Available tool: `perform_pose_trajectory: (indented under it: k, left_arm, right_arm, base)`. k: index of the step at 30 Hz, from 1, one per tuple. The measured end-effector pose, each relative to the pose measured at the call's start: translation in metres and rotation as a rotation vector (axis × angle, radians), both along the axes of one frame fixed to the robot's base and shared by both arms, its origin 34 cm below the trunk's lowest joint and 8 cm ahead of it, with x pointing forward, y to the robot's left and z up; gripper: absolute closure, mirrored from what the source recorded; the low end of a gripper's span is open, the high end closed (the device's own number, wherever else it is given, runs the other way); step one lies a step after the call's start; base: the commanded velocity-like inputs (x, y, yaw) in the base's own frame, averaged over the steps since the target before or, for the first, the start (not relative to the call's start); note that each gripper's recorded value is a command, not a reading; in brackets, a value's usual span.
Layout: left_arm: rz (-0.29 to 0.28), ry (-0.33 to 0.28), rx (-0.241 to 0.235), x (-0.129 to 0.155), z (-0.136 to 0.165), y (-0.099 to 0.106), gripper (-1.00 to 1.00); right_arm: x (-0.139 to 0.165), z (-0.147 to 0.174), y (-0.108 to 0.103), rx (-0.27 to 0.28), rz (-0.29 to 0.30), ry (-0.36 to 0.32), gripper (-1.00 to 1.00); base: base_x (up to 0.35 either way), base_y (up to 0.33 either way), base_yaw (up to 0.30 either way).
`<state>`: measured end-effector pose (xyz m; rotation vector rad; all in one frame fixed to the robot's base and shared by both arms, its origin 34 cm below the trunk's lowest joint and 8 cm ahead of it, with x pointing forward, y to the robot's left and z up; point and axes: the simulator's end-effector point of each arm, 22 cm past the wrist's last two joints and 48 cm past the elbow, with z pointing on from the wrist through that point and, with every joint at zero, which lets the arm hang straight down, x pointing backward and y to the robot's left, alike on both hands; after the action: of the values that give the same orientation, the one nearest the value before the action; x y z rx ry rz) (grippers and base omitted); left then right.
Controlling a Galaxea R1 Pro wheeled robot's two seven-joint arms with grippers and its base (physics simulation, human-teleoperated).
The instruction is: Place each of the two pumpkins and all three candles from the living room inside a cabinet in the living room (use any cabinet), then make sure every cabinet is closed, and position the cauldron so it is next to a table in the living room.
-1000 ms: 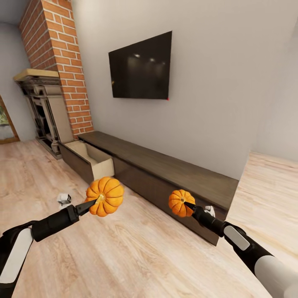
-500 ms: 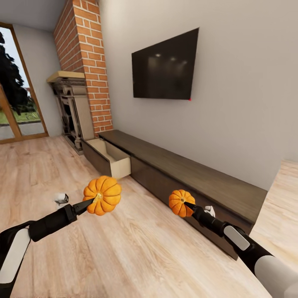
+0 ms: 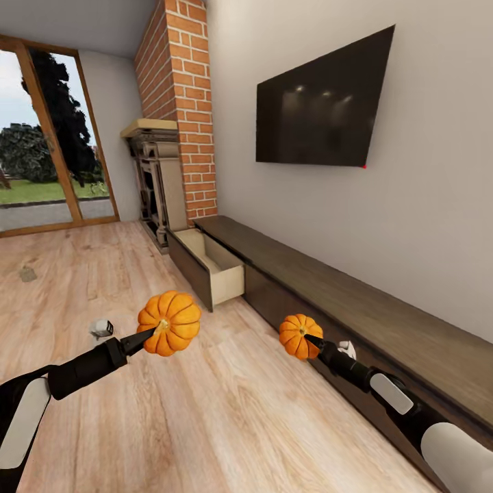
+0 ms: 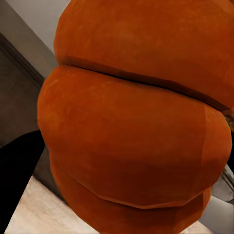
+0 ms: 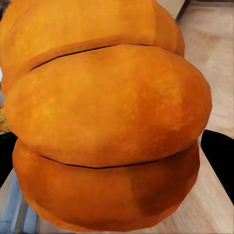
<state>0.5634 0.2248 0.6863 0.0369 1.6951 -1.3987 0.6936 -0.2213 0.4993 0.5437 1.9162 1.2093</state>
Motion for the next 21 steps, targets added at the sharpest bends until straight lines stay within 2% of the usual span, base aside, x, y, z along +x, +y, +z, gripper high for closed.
perform_pose_trajectory:
  k: [21]
  left_arm:
    - [0.011,0.016,-0.009,0.0020,-0.0051,0.0048,1.00]
  right_arm:
    - [0.0002,-0.0009,0.0004,-0.002,-0.002,0.003,1.00]
  base:
    - [0.328,0.072,0.288]
